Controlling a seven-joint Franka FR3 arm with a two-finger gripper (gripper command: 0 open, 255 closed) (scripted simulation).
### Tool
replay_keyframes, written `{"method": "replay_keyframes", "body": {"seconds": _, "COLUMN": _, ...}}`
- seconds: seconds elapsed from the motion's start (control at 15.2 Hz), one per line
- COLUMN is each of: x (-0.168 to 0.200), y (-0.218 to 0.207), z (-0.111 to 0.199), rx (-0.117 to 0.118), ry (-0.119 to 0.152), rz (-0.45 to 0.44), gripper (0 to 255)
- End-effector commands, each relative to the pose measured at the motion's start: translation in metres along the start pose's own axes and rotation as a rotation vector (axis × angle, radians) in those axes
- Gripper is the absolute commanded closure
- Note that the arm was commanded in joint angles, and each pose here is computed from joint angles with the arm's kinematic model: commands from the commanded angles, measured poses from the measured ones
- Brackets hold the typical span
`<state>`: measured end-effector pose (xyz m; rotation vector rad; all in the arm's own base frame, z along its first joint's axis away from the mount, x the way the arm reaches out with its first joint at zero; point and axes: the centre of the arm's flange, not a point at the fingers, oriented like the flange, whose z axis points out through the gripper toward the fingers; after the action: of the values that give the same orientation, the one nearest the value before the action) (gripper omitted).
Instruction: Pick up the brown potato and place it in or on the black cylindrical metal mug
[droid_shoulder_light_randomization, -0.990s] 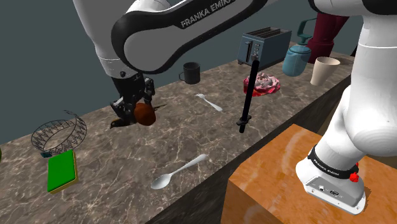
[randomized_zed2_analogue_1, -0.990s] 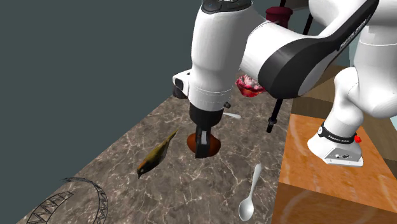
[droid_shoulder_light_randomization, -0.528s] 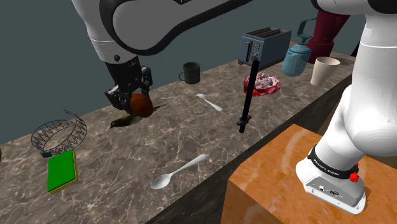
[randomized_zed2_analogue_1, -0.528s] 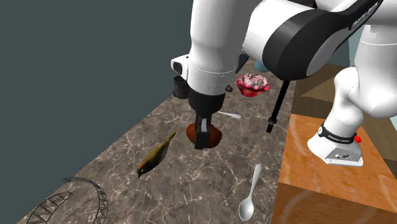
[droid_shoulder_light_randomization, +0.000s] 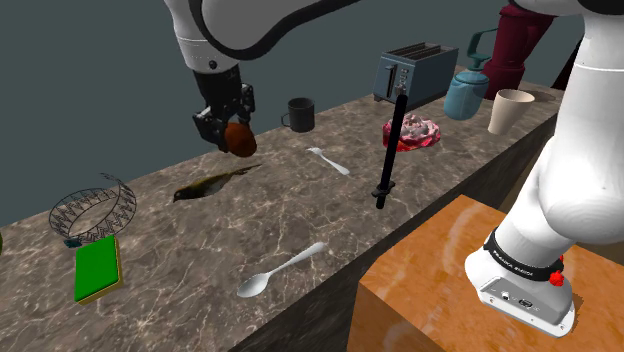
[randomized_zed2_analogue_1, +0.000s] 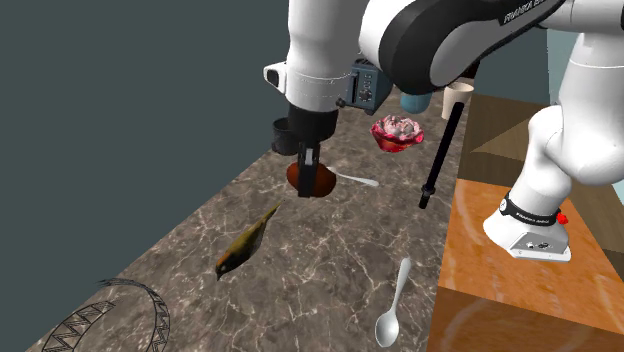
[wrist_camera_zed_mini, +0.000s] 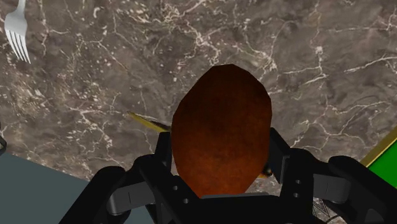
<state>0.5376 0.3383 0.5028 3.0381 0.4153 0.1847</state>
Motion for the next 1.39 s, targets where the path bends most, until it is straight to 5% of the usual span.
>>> {"method": "replay_keyframes", "body": {"seconds": 0.0, "x": 0.008, "y": 0.026, "z": 0.004, "rx": 0.0, "ry": 0.0, "rz": -0.001, "gripper": 255}}
{"method": "replay_keyframes", "body": {"seconds": 1.32, "x": 0.074, "y": 0.28, "z": 0.03, "rx": 0.0, "ry": 0.0, "rz": -0.001, "gripper": 255}}
